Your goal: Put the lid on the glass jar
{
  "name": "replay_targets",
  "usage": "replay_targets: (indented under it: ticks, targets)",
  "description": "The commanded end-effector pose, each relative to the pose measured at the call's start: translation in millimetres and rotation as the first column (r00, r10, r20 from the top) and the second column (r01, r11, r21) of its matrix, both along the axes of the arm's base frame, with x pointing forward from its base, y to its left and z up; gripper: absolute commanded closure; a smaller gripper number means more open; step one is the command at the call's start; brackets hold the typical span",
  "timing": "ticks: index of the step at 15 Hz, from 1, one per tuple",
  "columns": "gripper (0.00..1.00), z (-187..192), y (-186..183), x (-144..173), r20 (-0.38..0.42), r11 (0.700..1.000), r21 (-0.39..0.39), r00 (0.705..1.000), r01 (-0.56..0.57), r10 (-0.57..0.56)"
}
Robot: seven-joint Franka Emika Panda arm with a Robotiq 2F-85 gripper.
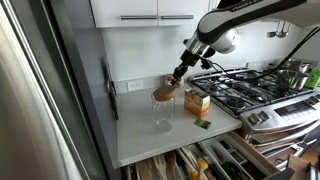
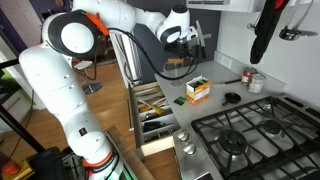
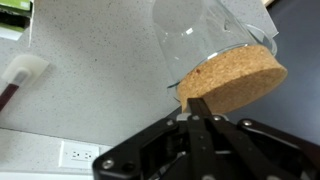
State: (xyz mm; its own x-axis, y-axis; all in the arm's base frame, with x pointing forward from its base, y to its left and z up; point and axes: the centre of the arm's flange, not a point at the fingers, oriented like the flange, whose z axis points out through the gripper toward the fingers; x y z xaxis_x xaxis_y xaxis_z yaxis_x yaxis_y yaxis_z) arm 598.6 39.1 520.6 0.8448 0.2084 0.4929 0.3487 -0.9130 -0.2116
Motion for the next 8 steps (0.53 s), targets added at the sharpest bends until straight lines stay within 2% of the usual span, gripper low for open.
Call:
replay_targets:
  ticks: [1, 8]
  targets:
    - [1.00, -4.2, -6.5, -12.9, -0.025, 0.998, 0.015, 0.997, 0.066, -0.066]
    - [1.00, 22.0, -20.6, -27.6, -0.037, 0.989, 0.063, 0.990, 0.135, -0.133]
